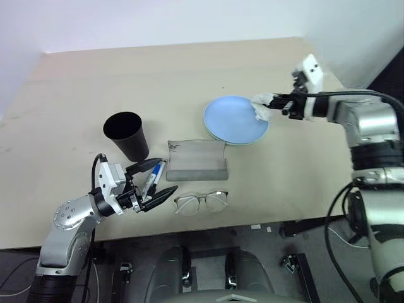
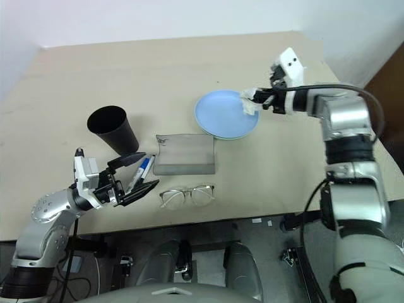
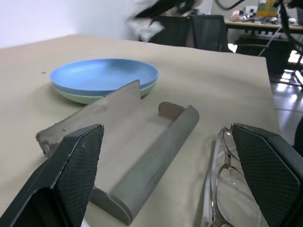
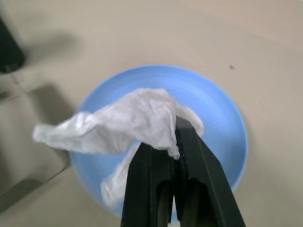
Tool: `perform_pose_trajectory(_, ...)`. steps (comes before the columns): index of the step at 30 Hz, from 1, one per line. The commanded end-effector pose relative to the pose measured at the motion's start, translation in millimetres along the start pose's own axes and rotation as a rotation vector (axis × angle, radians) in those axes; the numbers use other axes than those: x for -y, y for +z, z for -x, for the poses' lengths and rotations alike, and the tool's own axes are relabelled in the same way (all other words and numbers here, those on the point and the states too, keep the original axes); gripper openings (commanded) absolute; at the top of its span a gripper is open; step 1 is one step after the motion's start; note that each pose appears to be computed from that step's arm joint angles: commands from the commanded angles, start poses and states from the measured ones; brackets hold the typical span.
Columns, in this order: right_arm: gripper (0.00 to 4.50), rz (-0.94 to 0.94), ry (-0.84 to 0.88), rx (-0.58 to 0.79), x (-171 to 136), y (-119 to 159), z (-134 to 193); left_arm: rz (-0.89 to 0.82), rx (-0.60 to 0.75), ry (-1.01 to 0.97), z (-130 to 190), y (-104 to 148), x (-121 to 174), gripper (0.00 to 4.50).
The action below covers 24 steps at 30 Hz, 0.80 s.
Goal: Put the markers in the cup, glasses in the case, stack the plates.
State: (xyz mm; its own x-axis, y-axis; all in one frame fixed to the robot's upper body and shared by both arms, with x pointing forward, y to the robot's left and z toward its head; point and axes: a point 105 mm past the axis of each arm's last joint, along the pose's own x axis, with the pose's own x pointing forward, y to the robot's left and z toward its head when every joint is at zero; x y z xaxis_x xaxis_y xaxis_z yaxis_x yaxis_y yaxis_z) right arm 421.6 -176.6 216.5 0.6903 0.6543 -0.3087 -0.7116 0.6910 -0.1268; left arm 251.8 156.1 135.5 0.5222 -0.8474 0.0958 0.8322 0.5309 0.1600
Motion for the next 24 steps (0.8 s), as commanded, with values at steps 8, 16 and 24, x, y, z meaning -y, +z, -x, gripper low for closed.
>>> perform_pose_trajectory(8,0.47,0.005,-0.083,-0.063,2.6,-0.5,-48.0,-0.060,0.017,0.029,4.6,9.1,3.6,4.50)
perform_pose_trajectory(16,3.09,0.063,0.020,-0.044,-13.0,12.9,-53.6,-0.066,0.006,0.040,6.8,8.0,4.2,4.50)
perform_pose_trajectory(24,4.46,0.140,0.092,0.016,-20.4,30.8,-40.4,-0.069,0.004,0.032,5.6,7.5,2.4,4.50)
